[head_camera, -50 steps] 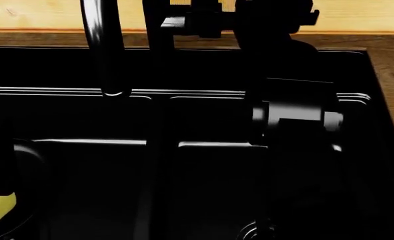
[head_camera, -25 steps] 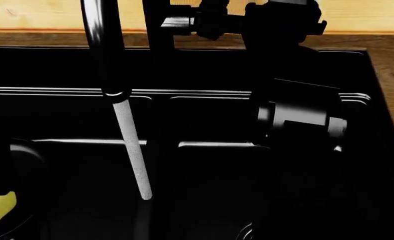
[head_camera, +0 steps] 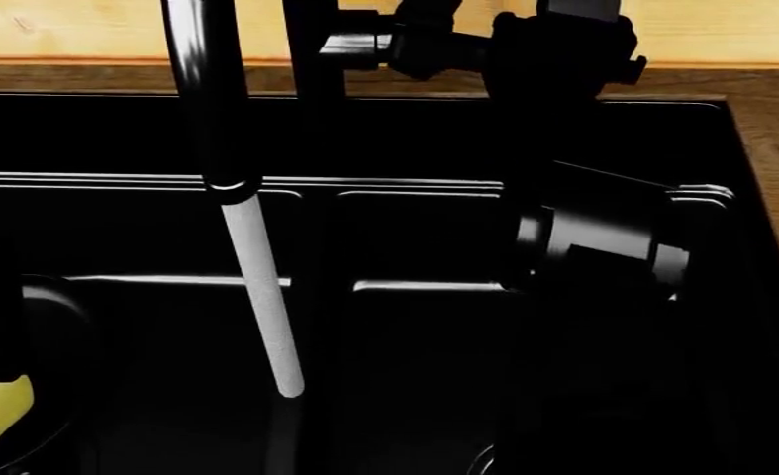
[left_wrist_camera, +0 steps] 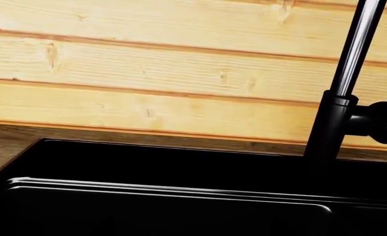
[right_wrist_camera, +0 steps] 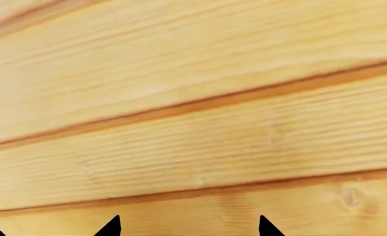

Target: Pick the pan and sponge and place them into the sink. Then turn on the water.

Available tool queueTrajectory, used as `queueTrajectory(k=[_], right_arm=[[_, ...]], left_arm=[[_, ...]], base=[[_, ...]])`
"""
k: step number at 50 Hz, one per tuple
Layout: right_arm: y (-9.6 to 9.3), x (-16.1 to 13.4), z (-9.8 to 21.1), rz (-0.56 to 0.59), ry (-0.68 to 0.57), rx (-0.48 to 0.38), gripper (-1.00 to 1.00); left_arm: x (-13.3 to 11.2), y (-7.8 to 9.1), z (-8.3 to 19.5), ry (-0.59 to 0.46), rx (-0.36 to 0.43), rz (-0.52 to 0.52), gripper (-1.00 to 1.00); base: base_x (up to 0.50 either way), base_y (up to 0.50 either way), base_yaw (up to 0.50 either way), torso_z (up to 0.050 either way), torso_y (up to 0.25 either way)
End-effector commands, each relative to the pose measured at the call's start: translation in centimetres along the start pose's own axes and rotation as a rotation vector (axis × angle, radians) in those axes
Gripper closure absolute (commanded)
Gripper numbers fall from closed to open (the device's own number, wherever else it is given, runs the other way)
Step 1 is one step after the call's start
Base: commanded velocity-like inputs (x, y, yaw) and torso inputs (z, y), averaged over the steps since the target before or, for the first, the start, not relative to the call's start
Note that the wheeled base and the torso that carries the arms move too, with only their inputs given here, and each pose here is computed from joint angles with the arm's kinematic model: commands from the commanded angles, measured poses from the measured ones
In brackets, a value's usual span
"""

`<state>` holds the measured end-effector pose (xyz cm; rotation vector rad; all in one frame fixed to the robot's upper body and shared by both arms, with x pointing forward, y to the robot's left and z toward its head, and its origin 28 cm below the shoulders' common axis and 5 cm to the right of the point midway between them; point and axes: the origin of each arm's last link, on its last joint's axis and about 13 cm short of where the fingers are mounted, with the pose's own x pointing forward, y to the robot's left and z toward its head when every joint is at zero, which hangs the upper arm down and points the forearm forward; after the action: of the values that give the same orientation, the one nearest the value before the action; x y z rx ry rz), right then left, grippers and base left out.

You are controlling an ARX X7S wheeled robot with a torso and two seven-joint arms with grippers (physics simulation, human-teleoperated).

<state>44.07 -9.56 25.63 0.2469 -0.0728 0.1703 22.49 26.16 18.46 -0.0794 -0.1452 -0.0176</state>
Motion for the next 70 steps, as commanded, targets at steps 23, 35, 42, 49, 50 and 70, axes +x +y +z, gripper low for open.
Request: queueTrajectory(k=[23, 35, 42, 49, 50, 70], right_arm=[[-0.4, 0.1, 0.7, 0.035, -0.033, -0.136, -1.00], [-0.2, -0.9, 1.3, 0.047, -0.020, -0.082, -1.00], [-0.1, -2.2, 2.2, 0.049, -0.046, -0.032, -1.00], [0.1, -3.6, 2.3, 0.076, -0.035, 0.031, -1.00], [0.1, -3.7, 2.3, 0.079, -0.033, 0.032, -1.00], [-0.2, -9.2, 2.6, 0.118, -0.007, -0.022, -1.00]], left_arm=[[0.1, -0.1, 0.0, 0.002, 0.001, -0.005, -1.00], [0.2, -0.2, -0.1, 0.004, -0.002, -0.005, -1.00], [0.2, -0.2, -0.1, 0.005, -0.001, -0.006, -1.00], [0.1, 0.0, -0.1, 0.005, -0.001, -0.005, -1.00], [0.1, 0.0, -0.1, 0.006, -0.001, -0.005, -1.00], [0.1, -0.1, 0.0, 0.003, 0.000, -0.006, -1.00]], base=[[0.00, 0.00, 0.00, 0.000, -0.001], [0.00, 0.00, 0.00, 0.000, 0.000], [0.00, 0.00, 0.00, 0.000, 0.000], [0.00, 0.00, 0.00, 0.000, 0.000], [0.00, 0.00, 0.00, 0.000, 0.000], [0.00, 0.00, 0.00, 0.000, 0.000]])
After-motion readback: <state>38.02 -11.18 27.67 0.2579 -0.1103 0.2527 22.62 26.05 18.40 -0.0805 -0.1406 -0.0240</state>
